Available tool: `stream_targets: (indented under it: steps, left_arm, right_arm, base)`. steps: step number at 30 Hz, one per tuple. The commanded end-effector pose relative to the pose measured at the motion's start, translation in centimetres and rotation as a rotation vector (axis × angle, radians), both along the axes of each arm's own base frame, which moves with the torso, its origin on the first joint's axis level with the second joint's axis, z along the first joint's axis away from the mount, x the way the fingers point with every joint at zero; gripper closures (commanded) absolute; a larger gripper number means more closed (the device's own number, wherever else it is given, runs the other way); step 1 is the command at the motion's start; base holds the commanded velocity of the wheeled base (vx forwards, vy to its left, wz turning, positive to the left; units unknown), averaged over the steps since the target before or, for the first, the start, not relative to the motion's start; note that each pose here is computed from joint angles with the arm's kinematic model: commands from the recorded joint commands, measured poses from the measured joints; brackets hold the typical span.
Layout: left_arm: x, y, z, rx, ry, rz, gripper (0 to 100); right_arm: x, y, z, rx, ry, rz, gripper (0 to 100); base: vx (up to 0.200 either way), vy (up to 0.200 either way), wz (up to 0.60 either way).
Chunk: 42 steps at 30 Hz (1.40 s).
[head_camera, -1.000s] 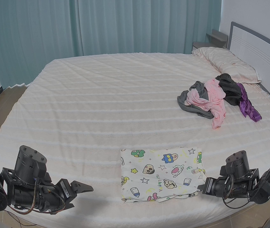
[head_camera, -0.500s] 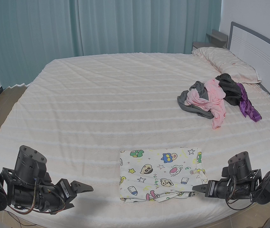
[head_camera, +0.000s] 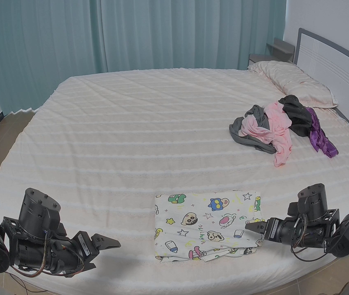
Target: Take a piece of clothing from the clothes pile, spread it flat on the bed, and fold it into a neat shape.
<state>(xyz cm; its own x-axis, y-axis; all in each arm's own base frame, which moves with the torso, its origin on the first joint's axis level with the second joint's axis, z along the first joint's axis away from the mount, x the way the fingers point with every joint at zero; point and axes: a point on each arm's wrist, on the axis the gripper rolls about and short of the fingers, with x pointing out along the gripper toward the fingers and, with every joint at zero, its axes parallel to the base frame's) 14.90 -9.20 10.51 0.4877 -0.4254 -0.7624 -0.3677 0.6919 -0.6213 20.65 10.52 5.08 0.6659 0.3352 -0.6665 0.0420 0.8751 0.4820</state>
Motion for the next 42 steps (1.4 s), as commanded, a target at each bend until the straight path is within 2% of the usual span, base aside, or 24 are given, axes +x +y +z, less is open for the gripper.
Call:
stream_targets:
  steps: [1, 3, 4, 12, 26, 27, 31, 36, 42]
  left_arm:
    - [0.0, 0.0, 0.0, 0.000, -0.001, 0.000, 0]
    - [0.0, 0.0, 0.0, -0.003, -0.001, -0.002, 0]
    - [0.0, 0.0, 0.0, -0.001, -0.002, 0.000, 0]
    - [0.0, 0.0, -0.1, -0.006, -0.008, 0.002, 0]
    - [0.1, 0.0, -0.1, -0.005, -0.004, 0.003, 0]
    - [0.1, 0.0, -0.1, -0.005, -0.004, 0.003, 0]
    - [0.1, 0.0, -0.1, -0.005, -0.004, 0.004, 0]
    - [0.1, 0.0, -0.1, -0.004, -0.005, 0.005, 0]
    - [0.1, 0.0, -0.1, -0.005, -0.006, 0.005, 0]
  right_arm:
    - [0.9, 0.3, -1.0, -0.011, 0.029, -0.003, 0]
    - [1.1, 0.4, -1.8, -0.025, 0.059, -0.005, 0]
    - [1.1, 0.3, -1.8, -0.026, 0.061, -0.007, 100]
    - [0.8, -0.4, -1.7, -0.043, 0.070, -0.027, 100]
    - [0.0, -0.8, -1.6, -0.102, 0.107, 0.002, 100]
    - [0.0, -0.8, -1.7, -0.105, 0.109, 0.004, 0]
    - [-0.4, -1.0, -1.7, -0.121, 0.106, 0.017, 0]
    - [0.2, -1.7, 0.1, -0.089, 0.026, -0.018, 0]
    - [3.9, -0.9, 0.8, -0.037, -0.035, -0.045, 0]
  base:
    - [0.000, 0.000, 0.00]
    - [0.000, 0.000, 0.00]
    - [0.000, 0.000, 0.00]
    - [0.000, 0.000, 0.00]
    - [0.000, 0.000, 0.00]
    - [0.000, 0.000, 0.00]
    - [0.000, 0.000, 0.00]
    - [0.000, 0.000, 0.00]
    - [0.000, 0.000, 0.00]
